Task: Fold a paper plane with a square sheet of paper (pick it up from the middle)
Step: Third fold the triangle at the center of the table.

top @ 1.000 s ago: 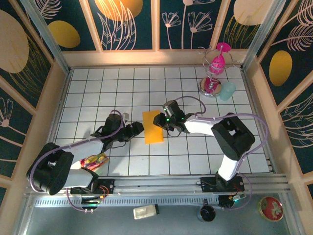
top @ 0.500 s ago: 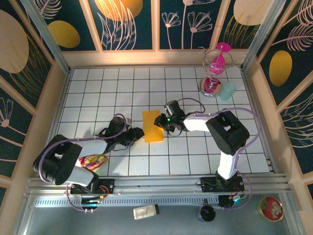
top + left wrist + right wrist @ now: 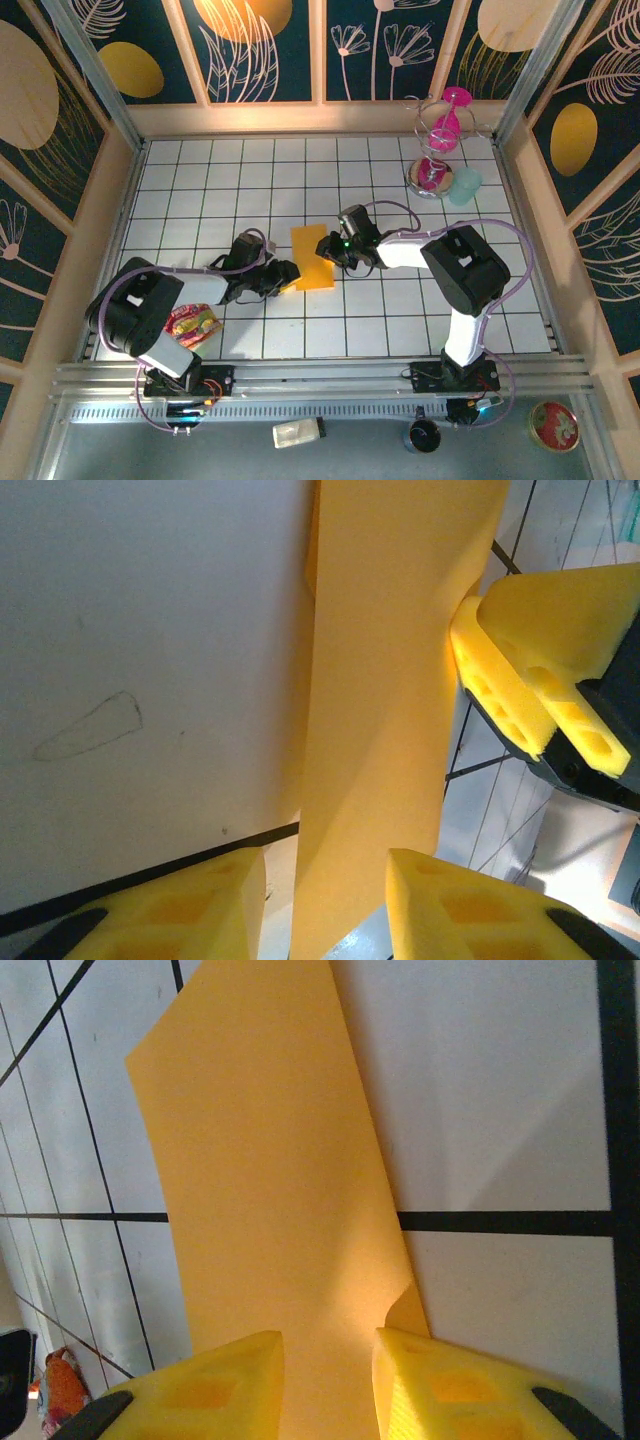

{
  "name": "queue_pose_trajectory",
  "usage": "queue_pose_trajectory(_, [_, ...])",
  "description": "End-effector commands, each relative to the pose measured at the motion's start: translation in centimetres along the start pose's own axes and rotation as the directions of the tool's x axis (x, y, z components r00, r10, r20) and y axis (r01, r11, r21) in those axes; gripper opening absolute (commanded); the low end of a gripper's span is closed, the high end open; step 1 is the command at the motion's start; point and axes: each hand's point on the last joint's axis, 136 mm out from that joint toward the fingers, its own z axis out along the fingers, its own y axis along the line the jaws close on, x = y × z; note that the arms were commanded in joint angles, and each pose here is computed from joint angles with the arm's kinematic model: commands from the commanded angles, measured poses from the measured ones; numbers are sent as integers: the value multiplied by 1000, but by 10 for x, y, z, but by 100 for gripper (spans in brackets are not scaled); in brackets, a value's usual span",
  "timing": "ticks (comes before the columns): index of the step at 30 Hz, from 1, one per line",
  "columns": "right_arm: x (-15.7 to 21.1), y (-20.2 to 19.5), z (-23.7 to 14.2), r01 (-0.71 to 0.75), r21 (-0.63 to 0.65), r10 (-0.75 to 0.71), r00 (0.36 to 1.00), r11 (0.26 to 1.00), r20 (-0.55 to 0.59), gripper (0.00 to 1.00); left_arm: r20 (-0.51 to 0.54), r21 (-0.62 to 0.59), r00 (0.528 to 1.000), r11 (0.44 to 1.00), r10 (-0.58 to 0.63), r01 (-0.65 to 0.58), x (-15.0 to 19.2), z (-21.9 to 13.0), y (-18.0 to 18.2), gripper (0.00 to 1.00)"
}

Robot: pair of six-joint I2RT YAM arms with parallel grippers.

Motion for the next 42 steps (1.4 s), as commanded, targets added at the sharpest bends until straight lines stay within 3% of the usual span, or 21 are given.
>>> queue_pose_trajectory(1, [11,-27,1,-23,64,24,1000,998,-20,31,-18,34,999,999,36,-35,-1,6,-11,36])
queue_pose_trajectory(22, [10,-26,1,-19,65,20,1000,998,-11,31,44,18,998,998,53,-54,-41,10,-20,27])
queue_pose_trajectory(31, [5,-10,-4,10,-13,-10,1000,1000,11,33,32,45,999,998,37,-39,-40,12,-23,16])
queue_pose_trajectory(37, [-13,19,-26,126,-95,-114,985,987,126,46,53,41,998,999,34,-37,-43,7,-25,5])
queue_pose_trajectory(42, [-29,53,-62,357,-119,-311,904,926,292,61,70,60,997,998,29,-33,-45,1,-33,2])
